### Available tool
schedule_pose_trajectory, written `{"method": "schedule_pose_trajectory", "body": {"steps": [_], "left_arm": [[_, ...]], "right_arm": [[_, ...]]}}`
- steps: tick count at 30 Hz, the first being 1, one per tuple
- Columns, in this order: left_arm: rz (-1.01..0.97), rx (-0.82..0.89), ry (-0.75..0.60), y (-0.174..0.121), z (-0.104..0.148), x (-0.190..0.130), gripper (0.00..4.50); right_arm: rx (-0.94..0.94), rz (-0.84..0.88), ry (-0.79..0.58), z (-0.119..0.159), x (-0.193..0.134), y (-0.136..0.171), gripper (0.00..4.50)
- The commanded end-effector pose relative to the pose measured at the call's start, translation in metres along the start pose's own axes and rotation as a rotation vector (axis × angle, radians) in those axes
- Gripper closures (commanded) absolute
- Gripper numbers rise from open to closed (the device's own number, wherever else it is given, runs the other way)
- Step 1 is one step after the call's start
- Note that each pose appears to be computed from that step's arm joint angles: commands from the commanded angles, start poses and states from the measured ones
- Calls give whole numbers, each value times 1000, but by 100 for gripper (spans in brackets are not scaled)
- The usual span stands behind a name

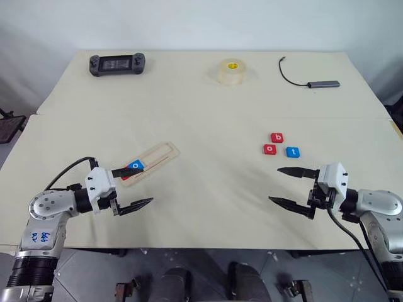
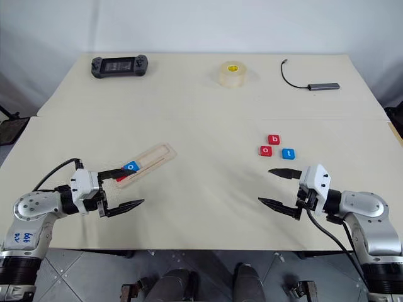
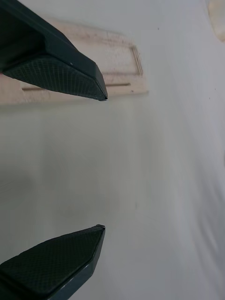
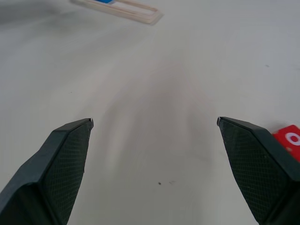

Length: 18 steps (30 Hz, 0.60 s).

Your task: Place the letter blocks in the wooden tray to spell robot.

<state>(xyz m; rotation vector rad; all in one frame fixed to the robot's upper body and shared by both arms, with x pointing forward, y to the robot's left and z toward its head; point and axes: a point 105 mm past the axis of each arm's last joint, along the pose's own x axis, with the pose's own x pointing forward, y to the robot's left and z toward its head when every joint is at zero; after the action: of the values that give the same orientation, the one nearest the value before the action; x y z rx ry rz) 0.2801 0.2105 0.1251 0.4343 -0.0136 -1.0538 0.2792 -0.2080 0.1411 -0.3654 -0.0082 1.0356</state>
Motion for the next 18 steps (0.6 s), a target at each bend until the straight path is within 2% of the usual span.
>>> {"method": "schedule_pose_trajectory", "body": {"steps": [1,9,13,18], "left_arm": [[12,7,-22,-3,6,-2,0],[290,-91,-40,1,-5,-41,0],[499,-151,-21,0,-22,-79,0],[562,-249,50,-4,-47,-111,0]], "right_arm": [[-35,-23,-32,8,-3,-5,6],[-41,48,-190,32,34,5,6],[-65,115,-295,56,64,17,6],[-81,166,-355,78,85,29,6]]}}
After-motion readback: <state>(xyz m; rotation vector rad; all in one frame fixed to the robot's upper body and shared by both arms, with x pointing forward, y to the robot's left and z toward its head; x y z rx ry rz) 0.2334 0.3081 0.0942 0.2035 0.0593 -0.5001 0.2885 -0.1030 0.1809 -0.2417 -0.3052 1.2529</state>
